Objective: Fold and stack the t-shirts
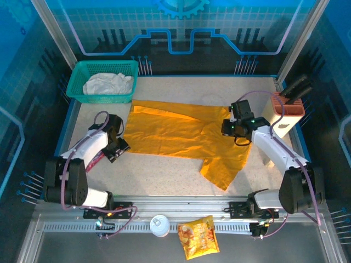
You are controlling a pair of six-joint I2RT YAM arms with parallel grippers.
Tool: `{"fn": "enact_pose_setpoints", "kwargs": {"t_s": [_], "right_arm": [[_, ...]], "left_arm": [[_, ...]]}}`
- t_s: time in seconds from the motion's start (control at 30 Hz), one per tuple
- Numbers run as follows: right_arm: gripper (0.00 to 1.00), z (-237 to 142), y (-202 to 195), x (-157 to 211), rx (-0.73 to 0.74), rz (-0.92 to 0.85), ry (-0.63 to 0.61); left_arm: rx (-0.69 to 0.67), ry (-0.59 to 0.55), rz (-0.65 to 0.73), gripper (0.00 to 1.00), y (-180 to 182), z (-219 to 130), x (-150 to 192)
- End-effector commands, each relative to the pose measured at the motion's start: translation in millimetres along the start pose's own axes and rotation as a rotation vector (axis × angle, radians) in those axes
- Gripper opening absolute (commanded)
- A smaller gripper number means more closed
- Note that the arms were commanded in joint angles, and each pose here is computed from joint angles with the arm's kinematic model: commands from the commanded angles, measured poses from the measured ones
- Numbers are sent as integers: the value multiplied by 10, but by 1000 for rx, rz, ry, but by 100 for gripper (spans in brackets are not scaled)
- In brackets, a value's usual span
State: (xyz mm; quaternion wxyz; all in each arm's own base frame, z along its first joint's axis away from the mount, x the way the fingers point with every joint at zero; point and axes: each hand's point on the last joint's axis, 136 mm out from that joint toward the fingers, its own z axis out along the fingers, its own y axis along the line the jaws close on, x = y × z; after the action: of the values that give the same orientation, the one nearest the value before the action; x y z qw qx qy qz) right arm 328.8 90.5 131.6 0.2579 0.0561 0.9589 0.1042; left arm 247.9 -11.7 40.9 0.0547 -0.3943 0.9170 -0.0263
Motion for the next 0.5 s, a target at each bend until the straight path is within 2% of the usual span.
{"fn": "enact_pose_setpoints", "kwargs": {"t_s": [0.0,0.17,0.47], "right_arm": [[19,9,-23,66,-36,-9,14],[19,69,-115,125,-39,11,34],[18,51,-161,133,-42,22,28]], "left_arm": [[34,-19,-58,56,-149,65,-159],[-10,-37,-78,53,-154,218,-289],[-10,-71,-73,51,-283,252,-474]]}}
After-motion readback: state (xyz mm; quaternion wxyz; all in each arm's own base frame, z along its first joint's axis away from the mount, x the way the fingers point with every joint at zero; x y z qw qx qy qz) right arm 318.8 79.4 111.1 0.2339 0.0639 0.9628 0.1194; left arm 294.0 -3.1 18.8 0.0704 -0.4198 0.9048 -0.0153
